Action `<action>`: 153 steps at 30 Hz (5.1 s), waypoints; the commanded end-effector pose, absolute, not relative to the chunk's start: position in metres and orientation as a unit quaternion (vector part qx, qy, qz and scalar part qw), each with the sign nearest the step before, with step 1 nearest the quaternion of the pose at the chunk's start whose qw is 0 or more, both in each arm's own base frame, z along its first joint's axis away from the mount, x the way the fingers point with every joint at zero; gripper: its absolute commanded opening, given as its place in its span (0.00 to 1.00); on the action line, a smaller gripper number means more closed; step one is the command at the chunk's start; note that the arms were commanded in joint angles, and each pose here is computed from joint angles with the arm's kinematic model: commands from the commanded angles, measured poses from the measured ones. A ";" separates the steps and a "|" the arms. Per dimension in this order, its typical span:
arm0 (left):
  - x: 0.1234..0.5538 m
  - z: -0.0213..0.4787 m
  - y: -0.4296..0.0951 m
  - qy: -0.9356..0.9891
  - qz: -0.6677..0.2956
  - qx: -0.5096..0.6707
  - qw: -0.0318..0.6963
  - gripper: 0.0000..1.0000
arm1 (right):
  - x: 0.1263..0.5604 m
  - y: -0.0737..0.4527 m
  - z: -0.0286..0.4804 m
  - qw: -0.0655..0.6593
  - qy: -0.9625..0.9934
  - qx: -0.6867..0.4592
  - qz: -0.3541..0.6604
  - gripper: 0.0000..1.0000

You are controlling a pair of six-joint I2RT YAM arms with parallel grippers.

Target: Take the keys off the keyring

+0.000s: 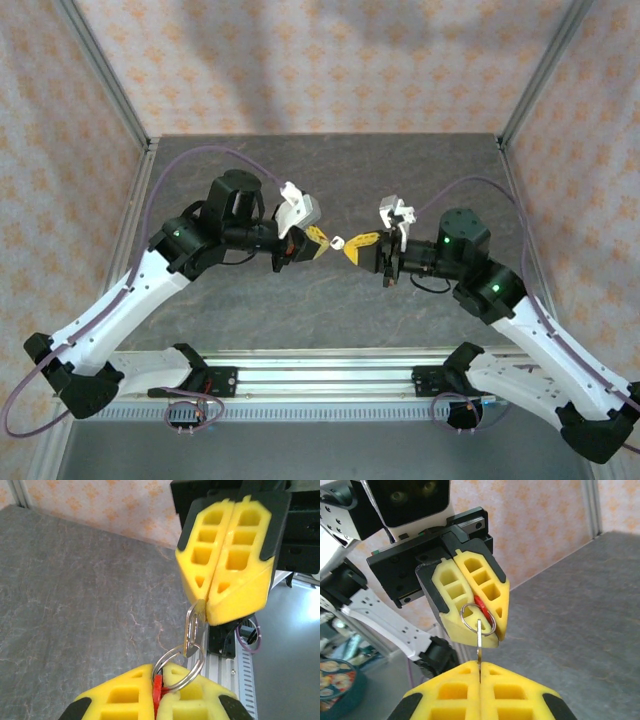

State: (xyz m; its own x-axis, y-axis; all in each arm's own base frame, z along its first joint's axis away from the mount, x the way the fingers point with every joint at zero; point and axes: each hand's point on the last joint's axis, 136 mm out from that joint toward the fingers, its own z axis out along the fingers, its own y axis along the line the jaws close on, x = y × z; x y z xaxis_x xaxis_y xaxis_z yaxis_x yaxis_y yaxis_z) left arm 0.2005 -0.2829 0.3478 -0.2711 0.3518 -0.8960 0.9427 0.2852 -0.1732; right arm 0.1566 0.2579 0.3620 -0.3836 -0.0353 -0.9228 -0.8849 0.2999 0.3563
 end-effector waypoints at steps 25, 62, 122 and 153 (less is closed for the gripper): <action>0.197 0.372 -0.283 0.668 -0.385 0.450 0.450 0.00 | 0.153 0.285 0.380 0.449 0.648 -0.346 0.509 0.10; 0.192 0.359 -0.280 0.678 -0.294 0.484 0.468 0.00 | 0.131 0.285 0.381 0.544 0.601 -0.451 0.374 0.00; 0.174 0.365 -0.280 0.671 -0.367 0.474 0.435 0.00 | 0.124 0.280 0.395 0.591 0.555 -0.515 0.277 0.00; 0.177 0.371 -0.282 0.684 -0.394 0.456 0.411 0.00 | 0.079 0.304 0.380 0.522 0.500 -0.644 0.251 0.00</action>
State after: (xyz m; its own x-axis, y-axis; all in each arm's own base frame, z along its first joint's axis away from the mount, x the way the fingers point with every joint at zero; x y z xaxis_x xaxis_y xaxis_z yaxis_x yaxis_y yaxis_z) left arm 0.1547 -0.2855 0.3593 -0.2418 0.3343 -0.9109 0.9649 0.1822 -0.1893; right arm 0.1139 0.2887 0.3690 0.2841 -0.4531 -0.8450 -0.8907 0.2015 -0.4075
